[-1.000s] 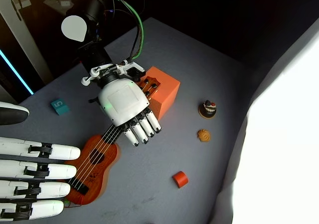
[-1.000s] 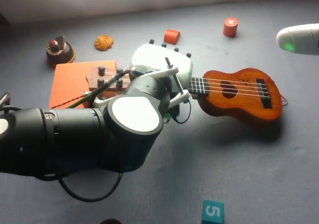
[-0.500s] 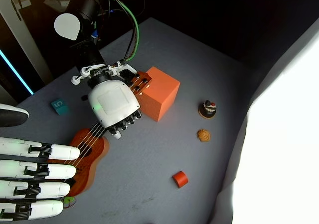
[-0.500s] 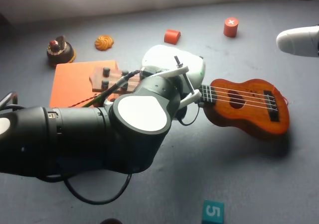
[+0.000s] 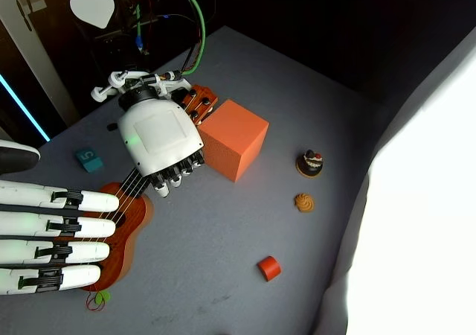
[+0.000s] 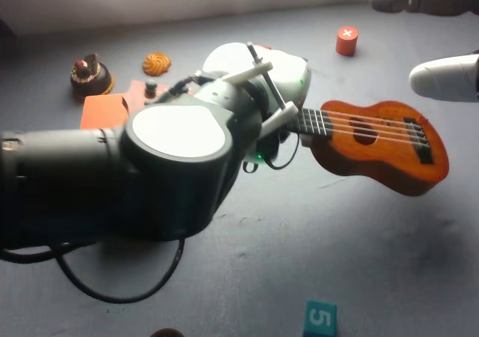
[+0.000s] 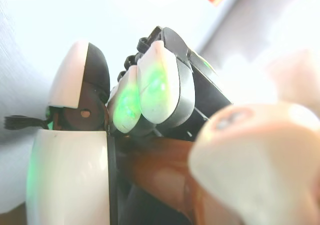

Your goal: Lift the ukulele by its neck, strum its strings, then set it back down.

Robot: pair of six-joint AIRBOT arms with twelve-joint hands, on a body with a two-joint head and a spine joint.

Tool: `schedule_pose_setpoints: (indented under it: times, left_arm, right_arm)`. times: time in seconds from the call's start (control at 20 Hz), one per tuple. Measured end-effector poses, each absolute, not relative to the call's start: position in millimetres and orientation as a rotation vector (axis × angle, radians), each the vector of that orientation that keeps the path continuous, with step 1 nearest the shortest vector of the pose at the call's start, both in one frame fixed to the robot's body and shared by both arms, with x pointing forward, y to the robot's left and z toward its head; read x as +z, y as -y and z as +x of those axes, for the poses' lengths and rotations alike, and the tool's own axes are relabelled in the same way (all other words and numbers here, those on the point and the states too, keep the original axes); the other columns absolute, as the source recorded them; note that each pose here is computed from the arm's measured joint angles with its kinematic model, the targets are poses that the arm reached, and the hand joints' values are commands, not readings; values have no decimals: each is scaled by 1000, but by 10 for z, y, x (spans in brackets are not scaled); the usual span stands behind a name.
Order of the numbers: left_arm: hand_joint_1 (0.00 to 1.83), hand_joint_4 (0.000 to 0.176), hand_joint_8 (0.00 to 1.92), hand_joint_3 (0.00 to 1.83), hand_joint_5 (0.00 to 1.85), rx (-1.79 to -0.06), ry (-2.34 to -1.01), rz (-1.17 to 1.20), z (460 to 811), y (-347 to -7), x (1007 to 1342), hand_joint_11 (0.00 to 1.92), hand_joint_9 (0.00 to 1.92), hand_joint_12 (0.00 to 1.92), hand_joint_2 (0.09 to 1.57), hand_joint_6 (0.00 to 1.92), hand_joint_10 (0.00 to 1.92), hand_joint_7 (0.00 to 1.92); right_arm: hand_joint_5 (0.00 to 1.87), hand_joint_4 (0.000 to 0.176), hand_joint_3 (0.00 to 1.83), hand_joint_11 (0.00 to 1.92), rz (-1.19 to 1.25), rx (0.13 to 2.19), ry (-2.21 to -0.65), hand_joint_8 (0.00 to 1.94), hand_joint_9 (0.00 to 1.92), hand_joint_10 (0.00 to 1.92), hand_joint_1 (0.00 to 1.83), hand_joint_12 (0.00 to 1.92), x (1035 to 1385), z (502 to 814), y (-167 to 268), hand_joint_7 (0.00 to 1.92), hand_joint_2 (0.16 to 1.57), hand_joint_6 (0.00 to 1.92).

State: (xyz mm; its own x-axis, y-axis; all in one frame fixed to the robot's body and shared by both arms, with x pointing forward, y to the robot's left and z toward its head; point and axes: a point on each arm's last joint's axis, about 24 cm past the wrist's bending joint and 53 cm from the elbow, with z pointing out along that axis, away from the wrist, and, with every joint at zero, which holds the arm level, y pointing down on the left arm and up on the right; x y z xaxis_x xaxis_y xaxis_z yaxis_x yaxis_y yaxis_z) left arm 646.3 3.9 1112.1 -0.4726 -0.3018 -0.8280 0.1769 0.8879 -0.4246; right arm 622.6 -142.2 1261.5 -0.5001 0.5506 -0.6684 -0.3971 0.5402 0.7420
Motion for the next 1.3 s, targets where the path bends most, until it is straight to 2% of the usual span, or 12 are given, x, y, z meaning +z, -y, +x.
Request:
schedule_pose_setpoints:
  times: [0.1, 0.25, 0.3, 0.45, 0.6, 0.7, 0.8, 0.85, 1.15, 1.3]
  left_arm:
    - [1557, 3, 1921, 114, 1346, -580, -1996, -109, 6411, -71, 11174, 1598, 1557, 1921, 1149, 1921, 1921, 1436]
    - [1551, 9, 1921, 110, 1327, -618, -1994, -109, 6345, -59, 11282, 1596, 1555, 1921, 1139, 1921, 1921, 1429]
    - [1535, 13, 1921, 119, 1329, -627, -1994, -117, 6350, -87, 11313, 1591, 1553, 1921, 1160, 1921, 1921, 1434]
    - [1543, 20, 1921, 112, 1331, -646, -1993, -127, 6358, -90, 11377, 1588, 1551, 1921, 1157, 1921, 1921, 1434]
    - [1531, 37, 1921, 108, 1301, -665, -1983, -114, 6360, -53, 11431, 1582, 1547, 1921, 1164, 1921, 1921, 1423]
    - [1541, 47, 1921, 96, 1315, -669, -1987, -106, 6350, -38, 11426, 1568, 1537, 1921, 1146, 1921, 1921, 1405]
    - [1545, 65, 1921, 98, 1317, -667, -1986, -96, 6348, -32, 11427, 1583, 1558, 1921, 1160, 1921, 1921, 1424]
    - [1545, 67, 1921, 98, 1318, -666, -1986, -97, 6350, -34, 11427, 1585, 1559, 1921, 1162, 1921, 1921, 1425]
    - [1561, 91, 1921, 90, 1332, -661, -1986, -86, 6351, -31, 11426, 1598, 1558, 1921, 1160, 1921, 1921, 1440]
    - [1555, 103, 1921, 92, 1331, -658, -1986, -81, 6353, -31, 11425, 1592, 1559, 1921, 1169, 1921, 1921, 1451]
  right_arm:
    - [190, 0, 0, 0, 107, 1153, -1769, 10, 147, 16, 300, 397, 12572, 6194, 1395, 198, 1284, 5]
    - [188, 0, 0, 0, 102, 1143, -1787, 6, 149, 14, 309, 348, 12507, 6179, 1408, 200, 1285, 4]
    - [216, 0, 0, 0, 88, 1138, -1794, 4, 167, 16, 310, 405, 12489, 6161, 1401, 214, 1278, 11]
    - [194, 0, 1, 0, 21, 1117, -1833, 1, 155, 5, 279, 325, 12367, 6042, 1298, 216, 1283, 2]
    - [178, 0, 3, 0, -8, 1139, -1847, 0, 123, 0, 260, 217, 12327, 5940, 1198, 156, 1295, 2]
    - [186, 0, 0, 0, -3, 1135, -1853, 4, 126, 2, 269, 279, 12303, 5936, 1222, 164, 1289, 5]
    - [210, 0, 0, 0, -8, 1127, -1864, 9, 137, 5, 210, 394, 12259, 5927, 1238, 206, 1280, 11]
    - [216, 0, 0, 0, -10, 1120, -1876, 11, 137, 5, 165, 406, 12218, 5920, 1245, 216, 1277, 12]
    - [186, 0, 7, 0, -22, 1134, -1877, 1, 108, 2, 33, 169, 12199, 5914, 1193, 170, 1323, 4]
    - [192, 0, 7, 0, -26, 1147, -1877, 7, 111, 3, 0, 155, 12199, 5901, 1154, 182, 1329, 6]
